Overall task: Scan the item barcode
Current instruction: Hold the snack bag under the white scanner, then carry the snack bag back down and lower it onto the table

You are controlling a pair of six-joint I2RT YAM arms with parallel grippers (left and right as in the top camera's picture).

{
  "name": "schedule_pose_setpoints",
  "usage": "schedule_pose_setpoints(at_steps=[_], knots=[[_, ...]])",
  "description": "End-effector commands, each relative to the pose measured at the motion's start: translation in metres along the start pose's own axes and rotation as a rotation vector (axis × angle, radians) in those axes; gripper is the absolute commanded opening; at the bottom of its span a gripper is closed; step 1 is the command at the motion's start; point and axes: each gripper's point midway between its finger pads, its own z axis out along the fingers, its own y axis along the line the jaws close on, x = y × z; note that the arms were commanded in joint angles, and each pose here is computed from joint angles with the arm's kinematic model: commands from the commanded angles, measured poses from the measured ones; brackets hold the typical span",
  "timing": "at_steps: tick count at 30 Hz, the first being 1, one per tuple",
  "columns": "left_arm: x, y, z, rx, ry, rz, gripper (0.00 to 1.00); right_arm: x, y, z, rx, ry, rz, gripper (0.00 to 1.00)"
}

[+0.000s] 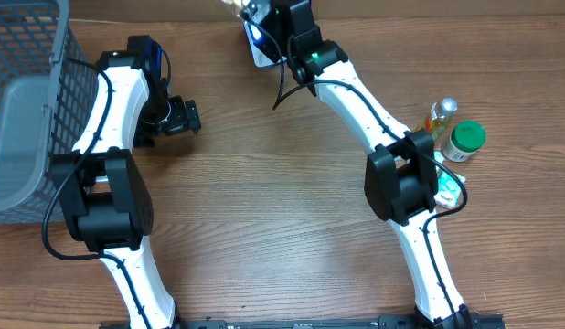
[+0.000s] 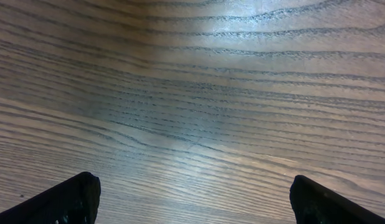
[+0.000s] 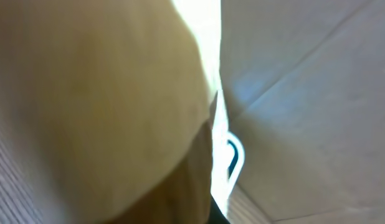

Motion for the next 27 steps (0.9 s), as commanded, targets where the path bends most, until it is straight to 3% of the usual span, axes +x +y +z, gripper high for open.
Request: schedule_pose_setpoints(at_steps=[1, 11, 15, 22, 27], knots=[[-0.006, -0.002, -0.02, 0.009, -0.056, -0.003, 0.99, 0.012, 0.006, 0.008, -0.002, 0.029, 0.002, 0.04], [-0.006, -0.002, -0.02, 0.009, -0.056, -0.003, 1.0, 0.023, 0.021, 0.007, -0.068, 0.072, 0.005, 0.04], [-0.006, -0.002, -0.02, 0.009, -0.056, -0.003, 1.0, -0.003, 0.001, -0.001, -0.014, -0.004, 0.068, 0.04], [-0.006, -0.002, -0.02, 0.009, -0.056, -0.003, 1.0, -0.093, -0.06, -0.082, 0.076, -0.182, 0.193, 0.04], [-0.006, -0.002, -0.02, 0.009, -0.056, -0.003, 1.0, -0.1, -0.076, -0.145, 0.056, -0.103, 0.265, 0.04]])
